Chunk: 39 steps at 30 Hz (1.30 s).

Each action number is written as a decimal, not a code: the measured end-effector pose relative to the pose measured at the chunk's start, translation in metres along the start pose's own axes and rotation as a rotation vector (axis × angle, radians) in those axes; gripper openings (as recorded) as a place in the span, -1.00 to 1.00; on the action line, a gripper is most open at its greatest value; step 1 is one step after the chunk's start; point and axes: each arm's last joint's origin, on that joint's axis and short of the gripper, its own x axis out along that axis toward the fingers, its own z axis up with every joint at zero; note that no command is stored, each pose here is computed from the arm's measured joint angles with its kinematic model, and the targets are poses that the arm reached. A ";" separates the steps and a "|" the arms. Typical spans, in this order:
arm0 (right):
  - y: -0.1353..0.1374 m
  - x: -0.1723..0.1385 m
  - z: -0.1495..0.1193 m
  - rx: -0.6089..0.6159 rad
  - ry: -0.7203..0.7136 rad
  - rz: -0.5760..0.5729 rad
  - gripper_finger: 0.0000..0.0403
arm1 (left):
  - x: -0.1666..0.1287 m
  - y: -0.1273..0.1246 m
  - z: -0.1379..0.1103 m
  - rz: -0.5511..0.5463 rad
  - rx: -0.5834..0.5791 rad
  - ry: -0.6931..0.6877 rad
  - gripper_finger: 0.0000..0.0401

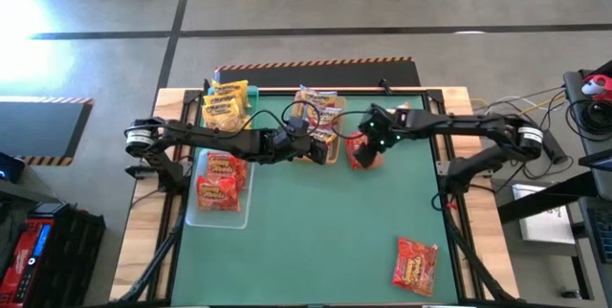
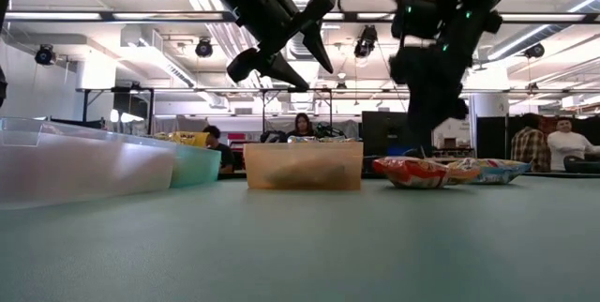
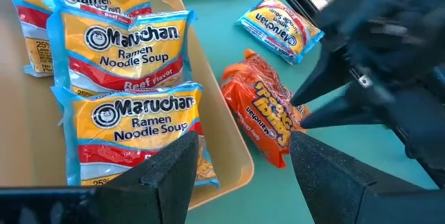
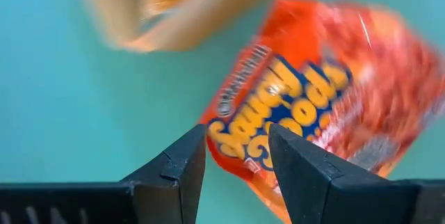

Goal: Sort Maruchan noodles
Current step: Put the orange noodle pack into the white bin

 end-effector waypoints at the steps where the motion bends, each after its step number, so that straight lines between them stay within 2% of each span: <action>1: 0.004 -0.004 0.000 -0.097 -0.005 0.005 -0.26 | 0.000 0.000 0.000 0.000 0.001 0.000 0.05; 6: 0.009 -0.008 -0.004 -0.561 0.023 0.006 -0.26 | 0.000 0.000 0.000 -0.001 0.004 0.001 0.05; 10: 0.007 -0.003 -0.008 -0.830 0.045 0.006 -0.26 | -0.001 -0.001 -0.002 -0.004 0.004 0.002 0.05; 17: 0.002 0.008 -0.006 -1.113 0.094 -0.086 -0.26 | -0.003 -0.004 -0.005 -0.013 -0.004 0.008 0.05; 21: -0.001 0.021 -0.005 -1.175 0.152 -0.113 -0.26 | -0.005 -0.006 -0.007 -0.013 -0.007 0.004 0.05; 24: -0.004 0.032 -0.004 -1.123 0.172 -0.131 -0.26 | -0.006 -0.008 -0.010 -0.014 -0.005 0.002 0.05; 28: -0.005 0.042 -0.003 -0.937 0.178 -0.143 -0.26 | -0.008 -0.010 -0.013 -0.020 0.001 0.002 0.05; 31: -0.007 0.047 -0.004 -0.691 0.177 -0.159 -0.26 | -0.010 -0.012 -0.015 -0.025 0.005 0.006 0.05; 36: -0.003 0.049 -0.006 -0.158 0.158 -0.110 -0.26 | -0.011 -0.014 -0.017 -0.030 0.000 0.008 0.05; 37: 0.000 0.049 -0.008 -0.101 0.168 -0.089 -0.26 | -0.011 -0.014 -0.017 -0.030 -0.001 0.009 0.05; 39: 0.007 0.050 -0.011 -0.065 0.181 -0.064 -0.26 | -0.011 -0.014 -0.017 -0.030 -0.001 0.008 0.05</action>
